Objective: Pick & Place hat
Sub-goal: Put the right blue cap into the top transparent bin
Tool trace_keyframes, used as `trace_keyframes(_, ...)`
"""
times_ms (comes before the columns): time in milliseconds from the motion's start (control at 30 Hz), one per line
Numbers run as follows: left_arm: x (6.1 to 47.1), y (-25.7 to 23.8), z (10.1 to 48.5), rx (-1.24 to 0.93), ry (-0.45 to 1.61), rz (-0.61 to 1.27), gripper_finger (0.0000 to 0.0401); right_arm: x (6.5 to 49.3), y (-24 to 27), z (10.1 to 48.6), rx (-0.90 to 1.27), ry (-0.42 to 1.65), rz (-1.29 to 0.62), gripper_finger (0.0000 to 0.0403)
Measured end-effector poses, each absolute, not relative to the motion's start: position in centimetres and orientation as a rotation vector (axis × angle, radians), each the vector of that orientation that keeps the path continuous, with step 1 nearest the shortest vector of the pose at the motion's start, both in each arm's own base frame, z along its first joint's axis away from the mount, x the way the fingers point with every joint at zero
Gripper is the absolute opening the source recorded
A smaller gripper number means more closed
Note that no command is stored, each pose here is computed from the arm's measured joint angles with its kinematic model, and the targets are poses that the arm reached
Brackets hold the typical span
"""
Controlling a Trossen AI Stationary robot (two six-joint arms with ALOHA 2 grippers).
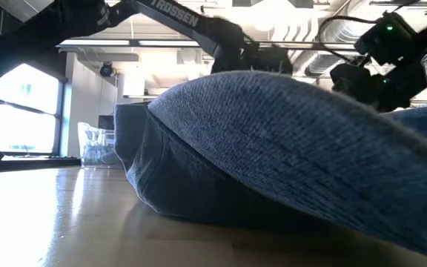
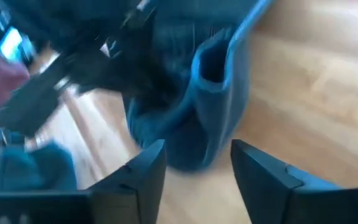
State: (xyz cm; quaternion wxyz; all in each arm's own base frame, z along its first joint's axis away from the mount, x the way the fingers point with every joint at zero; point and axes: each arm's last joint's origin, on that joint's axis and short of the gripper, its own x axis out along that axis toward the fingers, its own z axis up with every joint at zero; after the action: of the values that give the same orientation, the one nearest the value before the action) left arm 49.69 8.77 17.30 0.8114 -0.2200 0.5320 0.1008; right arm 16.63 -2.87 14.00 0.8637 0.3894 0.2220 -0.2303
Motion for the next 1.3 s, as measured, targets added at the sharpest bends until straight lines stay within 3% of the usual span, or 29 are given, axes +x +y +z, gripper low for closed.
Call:
trace_keyframes(133, 50.1, 8.8, 19.8, -0.434, 1.086, 0.189, 0.0062, 16.0, -3.1, 13.0, 0.781, 0.372, -0.564, 0.0186)
trace_keyframes(300, 49.8, 8.8, 22.1, -0.391, 1.1, 0.17, 0.0062, 16.4, -3.1, 12.5, 0.715, 0.377, -0.532, 0.0159)
trace_keyframes(533, 49.2, 8.8, 21.8, -0.363, 1.178, 0.22, 0.0061, 17.8, -3.6, 12.0, 0.601, 0.4, -0.558, 0.0123)
trace_keyframes(800, 50.5, 9.0, 19.8, -0.362, 1.133, 0.217, 0.0062, 19.5, -3.7, 12.0, 0.617, 0.396, -0.501, 0.0014)
trace_keyframes(1100, 50.4, 8.4, 16.7, -0.397, 1.258, 0.243, 0.0062, 20.0, -3.5, 15.7, 0.692, 0.451, -0.524, 0.0007)
trace_keyframes(1300, 50.7, 8.1, 16.7, -0.365, 1.228, 0.264, 0.0062, 18.7, -3.1, 17.9, 0.763, 0.541, -0.739, 0.0005)
